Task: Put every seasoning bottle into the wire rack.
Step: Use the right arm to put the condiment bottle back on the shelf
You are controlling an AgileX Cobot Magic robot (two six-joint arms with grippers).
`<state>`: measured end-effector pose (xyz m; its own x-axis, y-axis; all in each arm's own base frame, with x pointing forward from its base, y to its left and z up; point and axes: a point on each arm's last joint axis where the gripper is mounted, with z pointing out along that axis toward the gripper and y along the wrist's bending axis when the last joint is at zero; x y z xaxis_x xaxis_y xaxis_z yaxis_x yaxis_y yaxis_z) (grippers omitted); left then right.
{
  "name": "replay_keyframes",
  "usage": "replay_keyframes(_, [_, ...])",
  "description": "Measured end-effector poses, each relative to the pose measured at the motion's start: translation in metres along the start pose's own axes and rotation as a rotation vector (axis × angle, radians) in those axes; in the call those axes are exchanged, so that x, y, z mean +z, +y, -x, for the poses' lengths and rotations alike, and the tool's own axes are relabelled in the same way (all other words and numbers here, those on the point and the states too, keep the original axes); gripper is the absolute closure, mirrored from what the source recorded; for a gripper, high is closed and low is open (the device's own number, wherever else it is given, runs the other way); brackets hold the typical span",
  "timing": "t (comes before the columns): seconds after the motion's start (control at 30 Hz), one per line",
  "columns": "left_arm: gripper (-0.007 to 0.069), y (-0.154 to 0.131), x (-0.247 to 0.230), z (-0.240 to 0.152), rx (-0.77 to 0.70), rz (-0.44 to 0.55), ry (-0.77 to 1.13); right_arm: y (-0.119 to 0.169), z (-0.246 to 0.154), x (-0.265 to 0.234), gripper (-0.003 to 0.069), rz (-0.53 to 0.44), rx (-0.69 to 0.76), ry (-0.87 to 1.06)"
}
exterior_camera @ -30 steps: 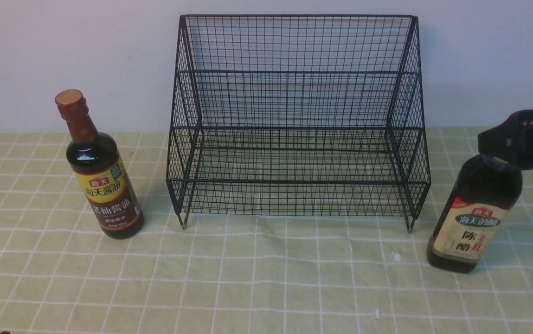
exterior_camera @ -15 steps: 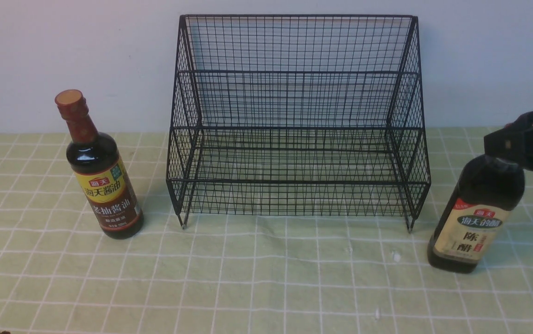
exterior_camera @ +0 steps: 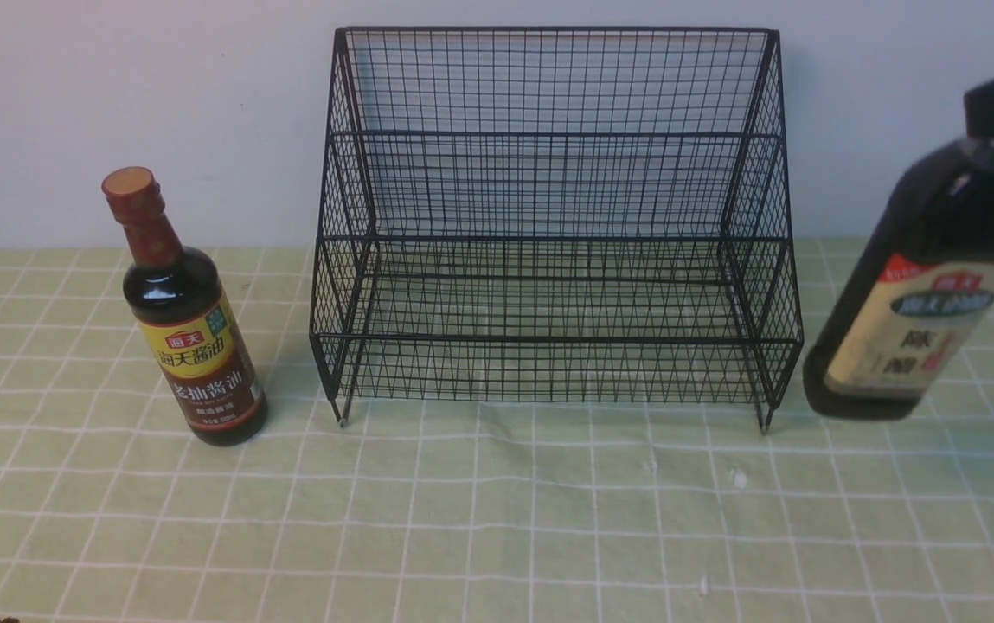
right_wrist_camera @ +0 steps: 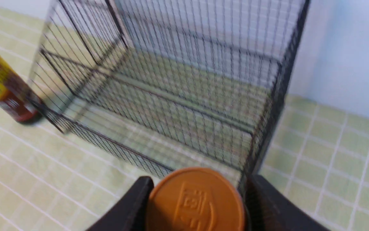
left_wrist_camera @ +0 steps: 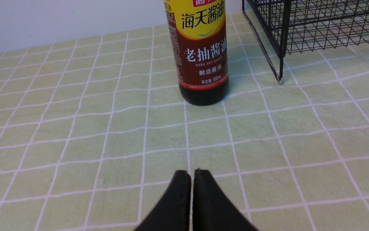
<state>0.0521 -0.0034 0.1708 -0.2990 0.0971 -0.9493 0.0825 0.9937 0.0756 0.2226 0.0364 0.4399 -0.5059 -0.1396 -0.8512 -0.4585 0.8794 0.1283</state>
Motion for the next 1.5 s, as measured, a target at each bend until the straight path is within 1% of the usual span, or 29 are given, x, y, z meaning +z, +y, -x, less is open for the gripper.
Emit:
replay_keyframes(0.2, [0.0631, 0.000, 0.000, 0.000, 0.001, 0.000, 0.000, 0.012, 0.032, -0.019, 0.0326, 0.061, -0.016, -0.167])
replay_keyframes(0.3, [0.0631, 0.000, 0.000, 0.000, 0.001, 0.000, 0.000, 0.010, 0.042, -0.014, 0.0326, 0.086, -0.004, -0.199])
replay_keyframes(0.4, [0.0631, 0.000, 0.000, 0.000, 0.001, 0.000, 0.000, 0.001, 0.050, 0.004, 0.0326, 0.117, 0.032, -0.194])
replay_keyframes(0.5, [0.0631, 0.000, 0.000, 0.000, 0.001, 0.000, 0.000, -0.009, 0.057, 0.021, 0.0326, 0.127, 0.054, -0.189])
replay_keyframes(0.77, [0.0631, 0.000, 0.000, 0.000, 0.001, 0.000, 0.000, -0.043, 0.080, 0.070, 0.0325, 0.097, 0.082, -0.207])
replay_keyframes(1.1, [0.0631, 0.000, 0.000, 0.000, 0.000, 0.000, 0.000, -0.067, 0.088, 0.115, 0.0325, 0.075, 0.125, -0.230])
replay_keyframes(1.3, [0.0631, 0.000, 0.000, 0.000, 0.000, 0.000, 0.000, -0.053, 0.086, 0.144, 0.0325, 0.083, 0.063, -0.212])
replay_keyframes(1.37, [0.0631, 0.000, 0.000, 0.000, 0.000, 0.000, 0.000, -0.043, 0.082, 0.159, 0.0325, 0.090, 0.026, -0.180])
replay_keyframes(1.5, [0.0631, 0.000, 0.000, 0.000, 0.000, 0.000, 0.000, -0.037, 0.076, 0.172, 0.0325, 0.086, -0.022, -0.137])
